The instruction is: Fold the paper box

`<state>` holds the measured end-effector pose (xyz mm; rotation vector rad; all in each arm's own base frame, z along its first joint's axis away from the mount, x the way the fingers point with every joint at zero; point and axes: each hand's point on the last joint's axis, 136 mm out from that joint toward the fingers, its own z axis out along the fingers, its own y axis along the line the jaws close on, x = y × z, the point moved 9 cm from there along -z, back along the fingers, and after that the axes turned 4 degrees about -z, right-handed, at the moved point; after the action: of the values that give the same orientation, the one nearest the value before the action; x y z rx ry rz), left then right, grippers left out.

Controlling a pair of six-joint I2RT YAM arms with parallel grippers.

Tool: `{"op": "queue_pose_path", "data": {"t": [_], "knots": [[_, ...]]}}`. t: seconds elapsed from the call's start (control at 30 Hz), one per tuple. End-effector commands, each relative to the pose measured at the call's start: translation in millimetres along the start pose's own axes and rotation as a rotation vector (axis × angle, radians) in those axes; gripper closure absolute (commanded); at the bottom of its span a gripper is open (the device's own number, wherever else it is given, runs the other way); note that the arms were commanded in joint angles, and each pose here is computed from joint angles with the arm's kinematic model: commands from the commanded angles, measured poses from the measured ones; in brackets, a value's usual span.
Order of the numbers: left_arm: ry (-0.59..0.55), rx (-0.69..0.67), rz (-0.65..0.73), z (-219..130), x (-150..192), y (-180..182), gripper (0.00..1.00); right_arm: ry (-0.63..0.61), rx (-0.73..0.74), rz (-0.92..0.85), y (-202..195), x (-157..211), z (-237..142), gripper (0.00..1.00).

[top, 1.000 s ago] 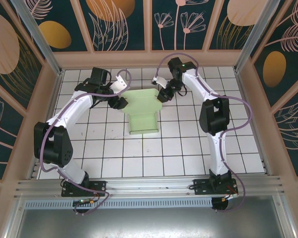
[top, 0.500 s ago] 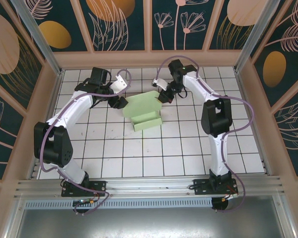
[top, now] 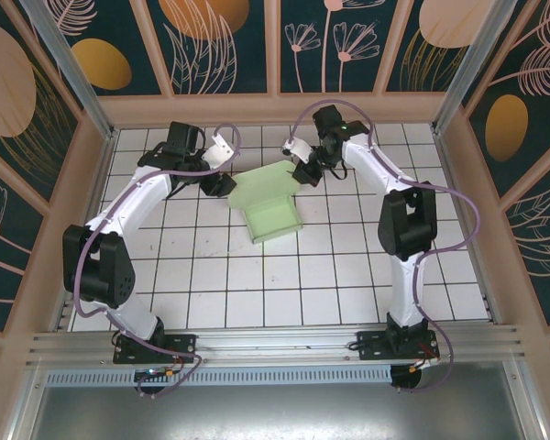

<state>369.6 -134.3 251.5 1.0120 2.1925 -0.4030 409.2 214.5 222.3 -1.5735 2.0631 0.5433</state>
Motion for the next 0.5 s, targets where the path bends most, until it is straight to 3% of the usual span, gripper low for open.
{"op": "queue_pose_path", "data": {"t": [0.0,0.33,0.47], "knots": [[-0.031,0.008,-0.016,2,-7,5,0.40,-0.017,0.035,0.000,5,-7,-11,1.00],[0.052,0.016,-0.041,24,-3,16,0.50,-0.013,0.034,0.010,6,-5,-11,1.00],[0.077,0.082,-0.047,31,1,13,0.52,-0.009,0.031,0.013,6,-5,-10,1.00]]}}
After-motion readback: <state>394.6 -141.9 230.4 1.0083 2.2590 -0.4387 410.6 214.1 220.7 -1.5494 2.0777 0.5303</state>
